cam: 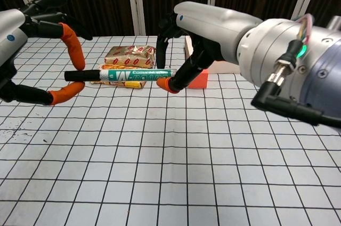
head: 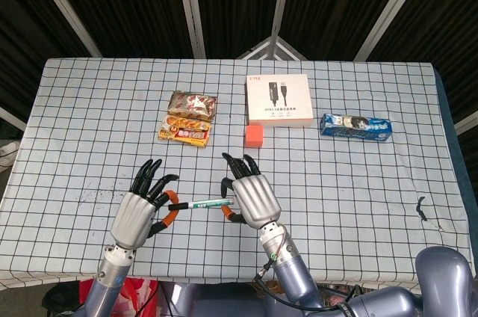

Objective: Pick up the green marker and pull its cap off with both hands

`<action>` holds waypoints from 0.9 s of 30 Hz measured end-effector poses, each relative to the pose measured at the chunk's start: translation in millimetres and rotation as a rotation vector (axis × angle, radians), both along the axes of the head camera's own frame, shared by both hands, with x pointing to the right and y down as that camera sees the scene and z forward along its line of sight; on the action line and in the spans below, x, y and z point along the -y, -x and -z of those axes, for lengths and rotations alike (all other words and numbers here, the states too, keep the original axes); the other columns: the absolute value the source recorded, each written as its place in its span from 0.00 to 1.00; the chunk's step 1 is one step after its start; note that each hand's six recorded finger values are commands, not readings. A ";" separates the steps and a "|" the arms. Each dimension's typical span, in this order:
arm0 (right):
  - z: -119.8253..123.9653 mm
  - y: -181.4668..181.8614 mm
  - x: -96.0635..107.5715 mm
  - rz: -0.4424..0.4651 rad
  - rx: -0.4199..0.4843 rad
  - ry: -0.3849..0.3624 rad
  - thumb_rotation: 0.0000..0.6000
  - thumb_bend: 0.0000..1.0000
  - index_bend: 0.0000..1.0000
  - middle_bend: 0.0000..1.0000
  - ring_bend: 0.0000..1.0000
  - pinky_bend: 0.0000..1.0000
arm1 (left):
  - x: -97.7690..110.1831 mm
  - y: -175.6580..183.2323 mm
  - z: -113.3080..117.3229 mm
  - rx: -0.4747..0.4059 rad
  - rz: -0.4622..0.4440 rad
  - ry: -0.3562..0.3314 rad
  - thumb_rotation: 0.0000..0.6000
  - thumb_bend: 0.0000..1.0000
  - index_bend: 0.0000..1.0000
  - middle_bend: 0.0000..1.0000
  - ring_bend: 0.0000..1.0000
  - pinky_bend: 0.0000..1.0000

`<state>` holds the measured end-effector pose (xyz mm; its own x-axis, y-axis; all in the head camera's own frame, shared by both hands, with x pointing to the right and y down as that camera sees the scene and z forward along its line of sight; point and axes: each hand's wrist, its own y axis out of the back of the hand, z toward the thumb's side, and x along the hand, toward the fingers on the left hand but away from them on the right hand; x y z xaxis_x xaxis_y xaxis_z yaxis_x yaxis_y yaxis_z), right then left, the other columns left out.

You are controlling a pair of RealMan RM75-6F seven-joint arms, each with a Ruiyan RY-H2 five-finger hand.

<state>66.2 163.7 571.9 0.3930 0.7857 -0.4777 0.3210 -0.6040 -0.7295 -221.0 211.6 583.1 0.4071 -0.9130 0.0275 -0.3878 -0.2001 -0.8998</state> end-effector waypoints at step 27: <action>-7.2 -13.1 2.1 -0.031 -0.011 0.012 1.00 0.49 0.81 0.08 0.13 0.02 | 1.1 18.3 10.8 -0.042 0.051 -0.018 1.00 0.47 0.61 0.30 0.00 0.00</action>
<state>79.3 161.5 579.1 0.3633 0.7917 -0.4911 0.3313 -0.6025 -0.7261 -239.3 210.5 572.3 0.3602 -0.9329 -0.0056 -0.4347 -0.1626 -0.8858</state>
